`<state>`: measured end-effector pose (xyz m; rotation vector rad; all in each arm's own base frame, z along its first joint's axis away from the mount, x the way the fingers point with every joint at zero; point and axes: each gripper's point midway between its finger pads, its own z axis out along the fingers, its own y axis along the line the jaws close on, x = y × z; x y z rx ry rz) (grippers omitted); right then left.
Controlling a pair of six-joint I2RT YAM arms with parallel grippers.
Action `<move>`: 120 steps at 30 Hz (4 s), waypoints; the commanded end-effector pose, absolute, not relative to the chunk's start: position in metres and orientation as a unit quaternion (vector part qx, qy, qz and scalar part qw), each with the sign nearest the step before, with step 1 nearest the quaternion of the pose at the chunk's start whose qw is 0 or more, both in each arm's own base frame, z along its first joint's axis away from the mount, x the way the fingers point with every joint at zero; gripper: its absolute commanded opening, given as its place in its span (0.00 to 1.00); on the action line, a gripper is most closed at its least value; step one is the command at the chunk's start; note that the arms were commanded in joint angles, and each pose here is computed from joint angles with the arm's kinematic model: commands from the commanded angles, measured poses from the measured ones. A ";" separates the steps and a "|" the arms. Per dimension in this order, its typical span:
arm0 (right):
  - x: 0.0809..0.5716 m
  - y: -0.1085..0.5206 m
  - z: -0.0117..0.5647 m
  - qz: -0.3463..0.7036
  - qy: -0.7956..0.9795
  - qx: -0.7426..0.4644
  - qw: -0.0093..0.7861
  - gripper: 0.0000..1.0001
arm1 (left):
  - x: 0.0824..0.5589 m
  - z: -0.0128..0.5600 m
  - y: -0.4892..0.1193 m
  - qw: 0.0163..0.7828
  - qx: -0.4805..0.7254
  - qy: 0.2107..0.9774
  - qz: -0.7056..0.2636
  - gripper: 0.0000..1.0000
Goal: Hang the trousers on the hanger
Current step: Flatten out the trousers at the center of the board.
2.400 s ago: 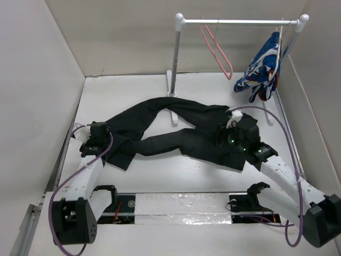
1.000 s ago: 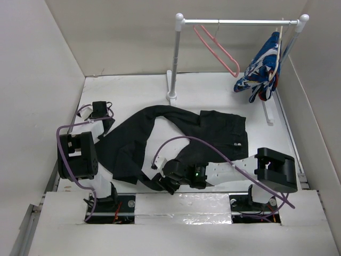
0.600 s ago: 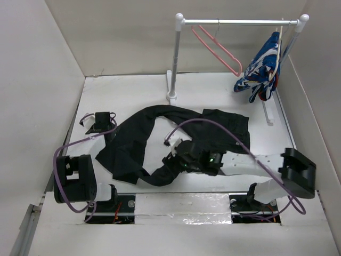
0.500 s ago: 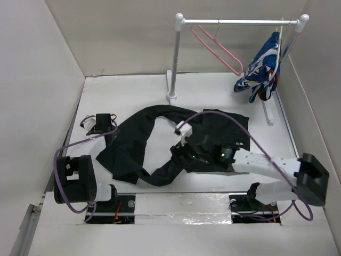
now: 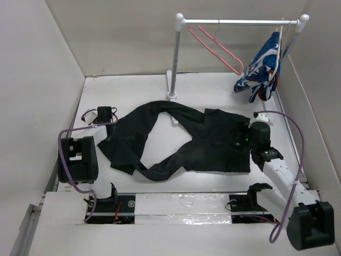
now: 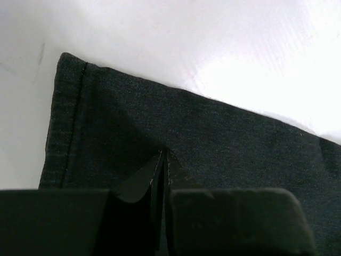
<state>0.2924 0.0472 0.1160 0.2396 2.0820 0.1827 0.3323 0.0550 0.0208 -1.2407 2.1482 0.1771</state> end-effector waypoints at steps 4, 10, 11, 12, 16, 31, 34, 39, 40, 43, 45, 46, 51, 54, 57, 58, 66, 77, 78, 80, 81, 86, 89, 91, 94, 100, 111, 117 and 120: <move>0.316 -0.004 0.096 0.104 0.837 0.223 0.489 0.98 | 0.385 0.065 0.067 0.354 -0.451 0.816 0.072 0.00; 0.353 -0.024 0.083 0.101 0.825 0.269 0.487 0.97 | 0.413 0.110 0.073 0.400 -0.424 0.810 0.072 0.00; 0.355 -0.025 0.058 0.094 0.845 0.278 0.448 0.97 | 0.416 0.114 0.073 0.403 -0.421 0.810 0.069 0.00; 0.362 -0.030 0.051 0.096 0.846 0.289 0.438 0.95 | 0.420 0.120 0.074 0.410 -0.419 0.807 0.068 0.00; 0.383 -0.029 0.047 0.155 0.848 0.301 0.409 0.80 | 0.417 0.115 0.068 0.405 -0.410 0.815 0.056 0.00; 0.395 -0.035 0.059 0.195 0.834 0.283 0.431 0.03 | 0.333 0.061 0.082 0.296 -0.416 0.847 0.147 0.93; 0.395 -0.033 0.059 0.199 0.832 0.280 0.436 0.01 | 0.325 0.041 0.077 0.264 -0.410 0.861 0.145 0.89; 0.395 -0.034 0.074 0.197 0.828 0.268 0.452 0.00 | 0.307 0.006 0.081 0.209 -0.414 0.867 0.184 0.79; 0.394 -0.034 0.075 0.195 0.827 0.267 0.454 0.00 | 0.306 0.003 0.083 0.204 -0.418 0.864 0.192 0.76; 0.393 -0.036 0.081 0.188 0.825 0.263 0.463 0.00 | 0.315 -0.004 0.078 0.204 -0.424 0.865 0.175 0.55; 0.393 -0.036 0.080 0.187 0.826 0.263 0.462 0.00 | 0.325 -0.002 0.079 0.222 -0.434 0.858 0.159 0.10; 0.394 -0.035 0.079 0.190 0.827 0.262 0.460 0.00 | 0.328 0.000 0.079 0.229 -0.434 0.857 0.156 0.00; 0.391 -0.038 0.088 0.188 0.821 0.259 0.472 0.00 | 0.358 0.057 0.104 0.302 -0.439 0.826 0.186 0.00; 0.387 -0.043 0.108 0.173 0.815 0.258 0.490 0.00 | 0.385 0.118 0.116 0.378 -0.433 0.797 0.184 0.00; 0.379 -0.055 0.128 0.152 0.803 0.268 0.511 0.00 | 0.411 0.164 0.116 0.436 -0.423 0.779 0.158 0.00; 0.375 -0.061 0.132 0.144 0.799 0.273 0.516 0.00 | 0.415 0.172 0.117 0.443 -0.424 0.774 0.157 0.00; 0.345 -0.088 0.170 0.080 0.781 0.292 0.547 0.00 | 0.443 0.224 0.131 0.480 -0.432 0.743 0.175 0.00; 0.315 -0.124 0.204 0.032 0.763 0.322 0.559 0.00 | 0.419 0.288 0.133 0.543 -0.438 0.703 0.136 0.00; 0.315 -0.123 0.205 0.033 0.764 0.319 0.560 0.00 | 0.418 0.290 0.129 0.546 -0.433 0.707 0.125 0.00; 0.316 -0.122 0.199 0.036 0.762 0.318 0.563 0.00 | 0.427 0.284 0.114 0.544 -0.403 0.731 0.087 0.00; 0.321 -0.121 0.204 0.047 0.753 0.314 0.577 0.00 | 0.433 0.275 0.112 0.532 -0.398 0.743 0.084 0.00; 0.340 -0.117 0.180 0.064 0.782 0.310 0.536 0.00 | 0.458 0.210 0.107 0.464 -0.379 0.796 0.092 0.00; 0.346 -0.119 0.178 0.064 0.780 0.312 0.539 0.00 | 0.483 0.181 0.107 0.439 -0.378 0.810 0.090 0.00; 0.352 -0.113 0.182 0.070 0.777 0.304 0.547 0.00 | 0.501 0.175 0.107 0.439 -0.376 0.812 0.084 0.03; 0.360 -0.104 0.184 0.070 0.780 0.295 0.547 0.00 | 0.514 0.183 0.096 0.455 -0.359 0.813 0.059 0.71; 0.375 -0.071 0.178 0.098 0.781 0.270 0.555 0.00 | 0.469 0.182 0.109 0.452 -0.407 0.791 0.072 0.83; 0.374 -0.049 0.182 0.114 0.783 0.237 0.563 0.00 | 0.375 0.074 0.105 0.331 -0.528 0.777 0.089 0.76; 0.372 -0.046 0.196 0.121 0.775 0.227 0.577 0.00 | 0.367 0.043 0.101 0.303 -0.547 0.776 0.084 0.76; 0.370 -0.042 0.197 0.129 0.776 0.221 0.577 0.00 | 0.375 0.035 0.102 0.305 -0.557 0.769 0.079 0.73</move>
